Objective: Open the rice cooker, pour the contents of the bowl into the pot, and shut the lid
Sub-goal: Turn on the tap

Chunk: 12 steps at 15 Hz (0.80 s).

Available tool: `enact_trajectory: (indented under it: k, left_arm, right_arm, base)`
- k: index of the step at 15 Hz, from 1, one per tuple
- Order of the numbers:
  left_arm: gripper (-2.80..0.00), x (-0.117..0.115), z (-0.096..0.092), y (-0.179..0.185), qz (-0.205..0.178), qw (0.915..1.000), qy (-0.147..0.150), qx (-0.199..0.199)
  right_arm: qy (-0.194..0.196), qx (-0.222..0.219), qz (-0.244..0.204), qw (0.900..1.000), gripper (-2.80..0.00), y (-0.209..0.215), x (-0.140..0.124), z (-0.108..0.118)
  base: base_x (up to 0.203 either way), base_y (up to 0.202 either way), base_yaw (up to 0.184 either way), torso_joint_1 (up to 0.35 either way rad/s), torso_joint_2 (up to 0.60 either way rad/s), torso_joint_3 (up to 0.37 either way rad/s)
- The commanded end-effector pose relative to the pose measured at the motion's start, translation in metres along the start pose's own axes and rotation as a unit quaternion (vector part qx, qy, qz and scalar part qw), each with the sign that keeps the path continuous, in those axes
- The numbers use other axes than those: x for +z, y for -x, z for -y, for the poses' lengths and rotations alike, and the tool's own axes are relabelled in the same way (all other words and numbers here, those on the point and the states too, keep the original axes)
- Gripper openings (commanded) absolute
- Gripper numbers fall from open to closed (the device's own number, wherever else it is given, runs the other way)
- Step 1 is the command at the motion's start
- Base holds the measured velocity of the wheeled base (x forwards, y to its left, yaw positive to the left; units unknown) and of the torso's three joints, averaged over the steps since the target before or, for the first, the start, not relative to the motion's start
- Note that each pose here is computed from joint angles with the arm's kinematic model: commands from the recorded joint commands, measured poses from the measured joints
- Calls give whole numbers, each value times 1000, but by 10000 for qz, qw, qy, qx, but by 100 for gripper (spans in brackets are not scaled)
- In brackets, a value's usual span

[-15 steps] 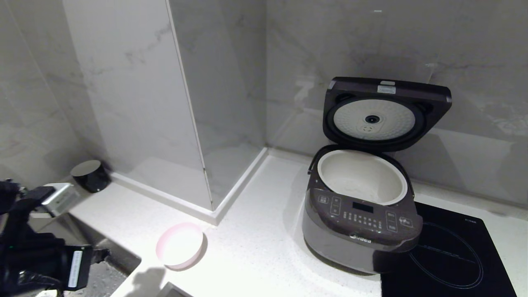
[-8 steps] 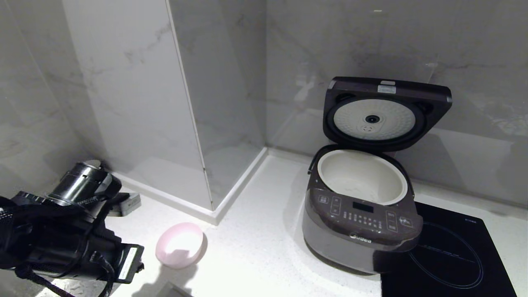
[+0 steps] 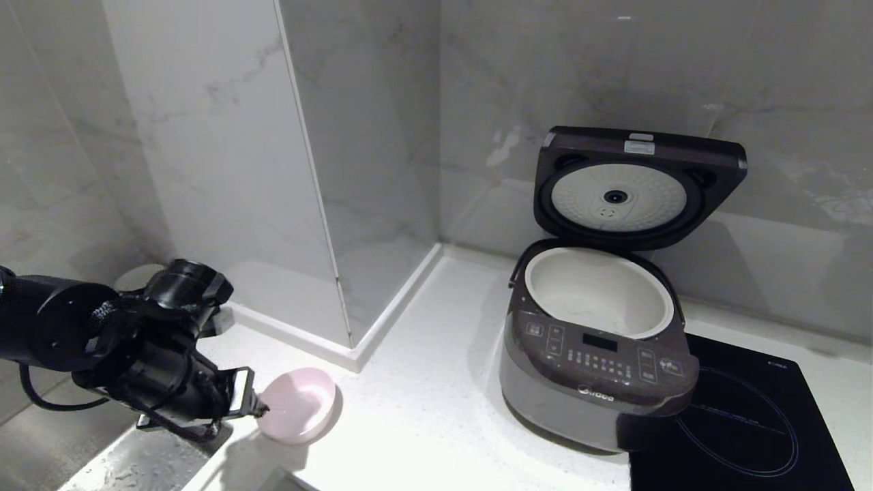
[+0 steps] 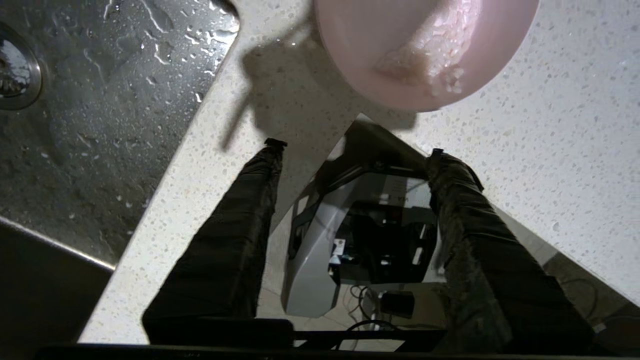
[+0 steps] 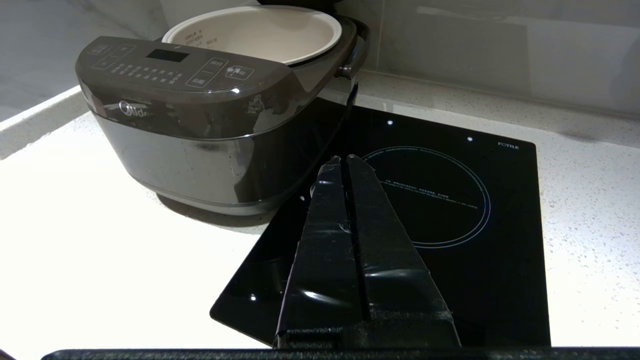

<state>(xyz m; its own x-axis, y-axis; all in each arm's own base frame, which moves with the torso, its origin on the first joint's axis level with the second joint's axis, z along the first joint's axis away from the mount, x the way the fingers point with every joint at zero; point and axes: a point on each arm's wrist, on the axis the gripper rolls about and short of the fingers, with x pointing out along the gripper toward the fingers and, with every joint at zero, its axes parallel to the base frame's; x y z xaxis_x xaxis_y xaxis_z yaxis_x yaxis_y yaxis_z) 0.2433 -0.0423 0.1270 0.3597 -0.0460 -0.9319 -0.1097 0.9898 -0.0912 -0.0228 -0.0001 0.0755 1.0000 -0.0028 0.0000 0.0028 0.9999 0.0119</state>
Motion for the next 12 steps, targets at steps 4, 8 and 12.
enact_trajectory:
  k: [4,8,12]
  left_arm:
    - [0,-11,-71,49,917,9860,1326,424]
    - [0,-40,-152,54,1535,9504,2328,1378]
    - [0,-83,-194,64,2038,9136,2835,2084]
  right_arm:
    - [-2,-2,0,10000,-280,0,0,0]
    - [-2,-2,0,10000,-280,0,0,0]
    - [-2,-2,0,10000,-280,0,0,0]
  base:
    - [0,0,0,0,0,0]
    - [0,0,0,0,0,0]
    - [0,0,0,0,0,0]
